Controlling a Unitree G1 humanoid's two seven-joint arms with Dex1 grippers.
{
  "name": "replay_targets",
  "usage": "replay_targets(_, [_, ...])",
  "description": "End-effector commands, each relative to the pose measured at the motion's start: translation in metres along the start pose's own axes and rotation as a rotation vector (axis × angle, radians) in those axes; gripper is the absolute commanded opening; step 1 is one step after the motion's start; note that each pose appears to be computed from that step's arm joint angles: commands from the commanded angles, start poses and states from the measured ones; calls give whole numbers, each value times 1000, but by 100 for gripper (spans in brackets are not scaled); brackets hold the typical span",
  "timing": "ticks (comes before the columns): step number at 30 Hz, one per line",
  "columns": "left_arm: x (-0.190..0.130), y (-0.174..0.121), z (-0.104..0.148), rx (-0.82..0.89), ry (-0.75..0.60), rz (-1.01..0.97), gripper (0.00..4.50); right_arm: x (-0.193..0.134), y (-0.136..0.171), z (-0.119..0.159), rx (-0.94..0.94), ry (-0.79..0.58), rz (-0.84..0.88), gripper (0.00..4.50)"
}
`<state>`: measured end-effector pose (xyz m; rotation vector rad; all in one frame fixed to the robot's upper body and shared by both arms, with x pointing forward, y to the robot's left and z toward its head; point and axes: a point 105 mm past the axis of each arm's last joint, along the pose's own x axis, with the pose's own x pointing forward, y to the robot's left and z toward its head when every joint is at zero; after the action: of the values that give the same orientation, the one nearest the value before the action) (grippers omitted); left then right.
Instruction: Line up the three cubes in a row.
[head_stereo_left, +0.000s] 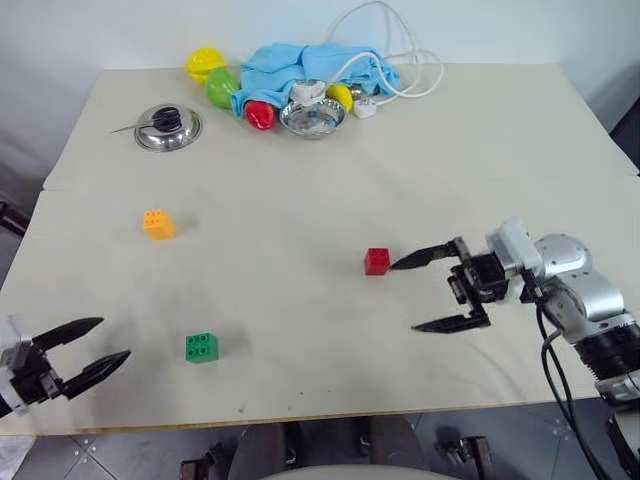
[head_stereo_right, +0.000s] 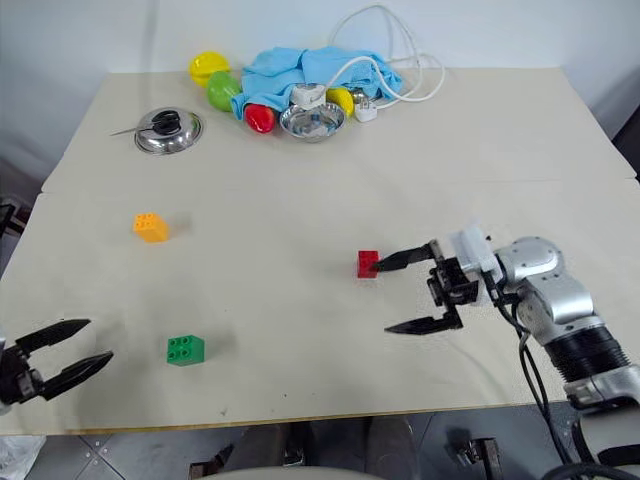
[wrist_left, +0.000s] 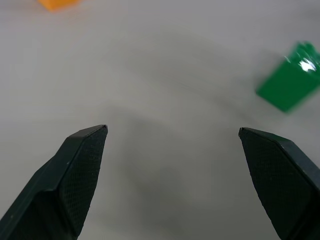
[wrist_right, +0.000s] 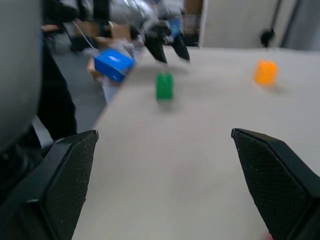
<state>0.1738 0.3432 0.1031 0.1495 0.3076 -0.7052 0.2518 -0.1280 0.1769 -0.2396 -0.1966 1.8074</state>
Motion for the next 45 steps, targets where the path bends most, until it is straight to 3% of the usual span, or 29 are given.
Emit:
replay_targets(1, [1, -14, 14, 109, 2, -85, 450, -2, 10, 4, -27, -8, 43, 447])
replay_targets(5, [19, -36, 29, 198, -16, -215, 450, -15, 10, -3, -11, 24, -19, 447])
replay_targets(8, [40, -54, 25, 238, 16, -338, 450, -24, 13, -7, 10, 52, -57, 447])
replay_targets(16, [77, -56, 14, 260, -42, -357, 450, -27, 16, -11, 8, 72, -95, 447])
replay_targets(22, [90, -59, 21, 297, -84, -419, 269, -36, 27, -15, 27, 98, -155, 450])
replay_targets(26, [104, -60, 43, 324, -133, -468, 151, -44, 32, -14, 30, 99, -216, 450])
replay_targets(30, [137, -66, 95, 337, -212, -550, 150, -50, 33, -8, 11, 49, -346, 450])
replay_targets(32, [151, -73, 108, 374, -190, -622, 150, -51, 34, -3, 2, 10, -421, 450])
replay_targets(37, [204, -88, 119, 410, -116, -749, 150, -61, 40, 4, -15, -54, -602, 450])
replay_targets(40, [250, -89, 116, 443, -60, -737, 150, -66, 48, 3, -59, -45, -658, 450])
replay_targets(45, [292, -89, 119, 445, -29, -701, 150, -71, 59, 2, -50, -6, -713, 450])
